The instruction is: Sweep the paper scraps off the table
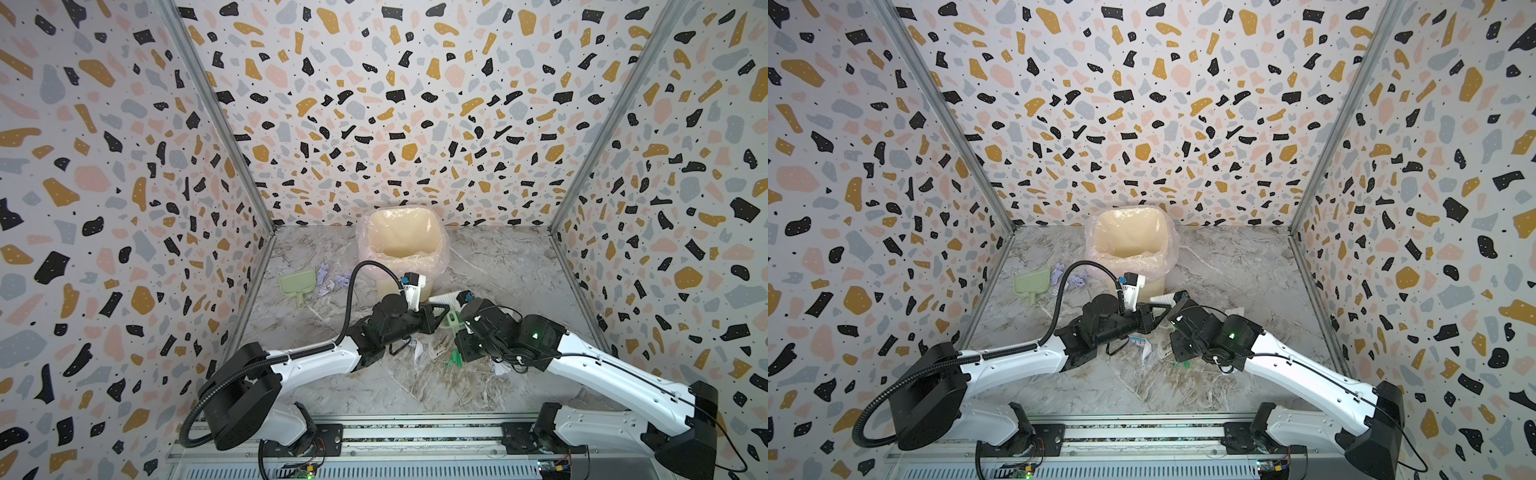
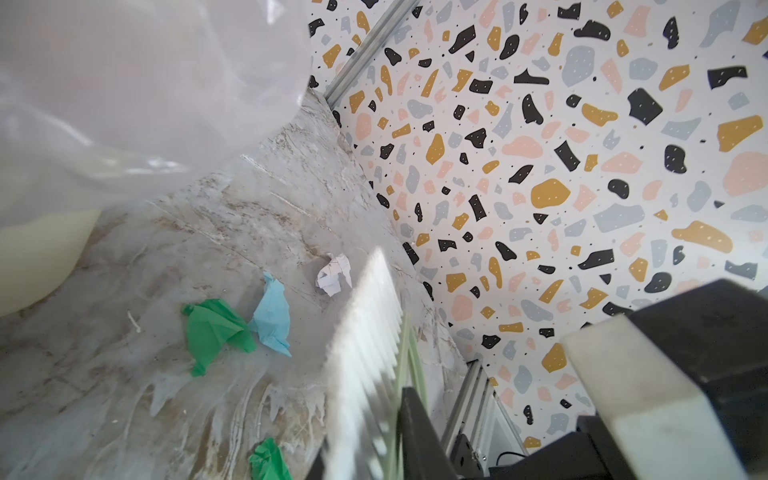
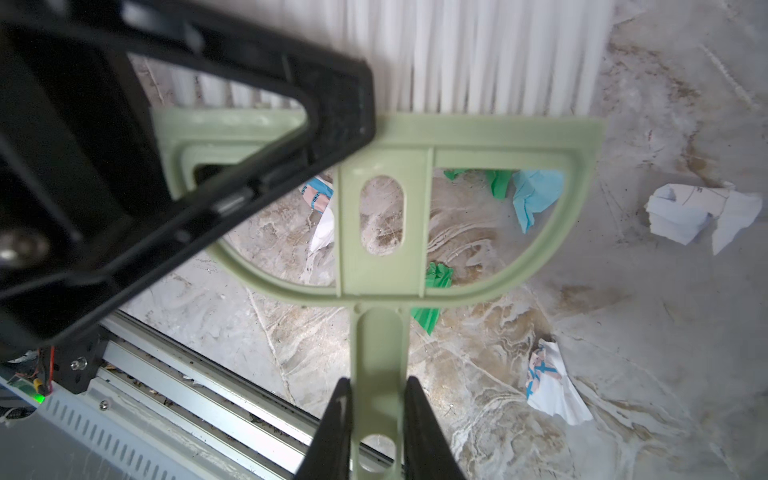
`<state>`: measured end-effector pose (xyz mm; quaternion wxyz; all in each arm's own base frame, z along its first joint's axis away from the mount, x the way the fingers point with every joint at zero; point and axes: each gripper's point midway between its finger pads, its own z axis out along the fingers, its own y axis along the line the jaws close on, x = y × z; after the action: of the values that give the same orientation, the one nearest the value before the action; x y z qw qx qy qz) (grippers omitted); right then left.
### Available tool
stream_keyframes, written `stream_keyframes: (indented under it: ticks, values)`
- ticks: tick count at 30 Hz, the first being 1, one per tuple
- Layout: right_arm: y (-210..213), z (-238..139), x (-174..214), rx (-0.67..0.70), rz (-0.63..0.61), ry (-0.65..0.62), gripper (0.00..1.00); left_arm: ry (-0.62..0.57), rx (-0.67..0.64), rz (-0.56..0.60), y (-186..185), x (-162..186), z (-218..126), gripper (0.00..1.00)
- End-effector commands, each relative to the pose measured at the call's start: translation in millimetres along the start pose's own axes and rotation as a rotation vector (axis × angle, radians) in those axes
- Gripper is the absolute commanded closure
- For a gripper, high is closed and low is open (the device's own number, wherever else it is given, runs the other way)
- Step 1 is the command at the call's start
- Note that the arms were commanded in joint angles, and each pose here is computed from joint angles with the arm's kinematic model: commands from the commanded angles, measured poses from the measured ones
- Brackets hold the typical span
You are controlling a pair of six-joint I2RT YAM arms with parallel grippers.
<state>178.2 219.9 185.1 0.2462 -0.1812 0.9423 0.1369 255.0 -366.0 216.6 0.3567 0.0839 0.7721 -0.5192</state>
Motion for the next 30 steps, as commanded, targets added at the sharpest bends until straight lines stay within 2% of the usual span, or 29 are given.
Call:
stream_keyframes:
  ticks: [1,4,6,9,10,12,14,17,24,27,30]
  values:
    - [-2.2,-15.2,-11.8,0.019,-0.008,-0.047,1.0,-0.038,0.058,-0.001,-16.8,-12.1,0.5,0.97]
    - [-0.4,-22.2,-18.8,0.006,-0.004,-0.079,1.0,-0.059,0.067,-0.031,-19.0,-15.3,-3.2,1.0]
    - [0.4,-29.5,-24.8,-0.005,-0.001,-0.112,0.84,-0.09,0.08,-0.057,-22.3,-21.1,-9.1,1.0]
    - [7.9,-52.1,-40.7,-0.092,0.021,-0.224,0.45,-0.187,0.097,-0.073,-29.3,-39.0,-25.9,1.0]
    - [11.8,-62.4,-47.2,-0.141,0.032,-0.275,0.35,-0.236,0.112,-0.083,-33.4,-47.4,-35.0,1.0]
    - [18.5,-81.4,-57.8,-0.25,0.059,-0.371,0.22,-0.321,0.124,-0.096,-38.1,-62.6,-50.4,1.0]
    - [24.2,-99.3,-66.7,-0.378,0.098,-0.468,0.14,-0.402,0.142,-0.11,-45.1,-77.9,-65.2,1.0]
    - [26.3,-118.8,-75.7,-0.539,0.154,-0.576,0.08,-0.495,0.198,-0.14,-57.3,-96.4,-81.9,1.0]
    - [32.4,-138.2,-89.1,-0.808,0.241,-0.71,0.06,-0.652,0.34,-0.211,-83.6,-127.0,-105.4,1.0]
    - [36.4,-141.2,-94.6,-0.889,0.269,-0.748,0.11,-0.69,0.387,-0.221,-95.5,-135.3,-108.9,1.0]
    - [40.2,-146.0,-99.7,-0.943,0.274,-0.78,0.21,-0.705,0.419,-0.229,-103.9,-138.1,-107.4,1.0]
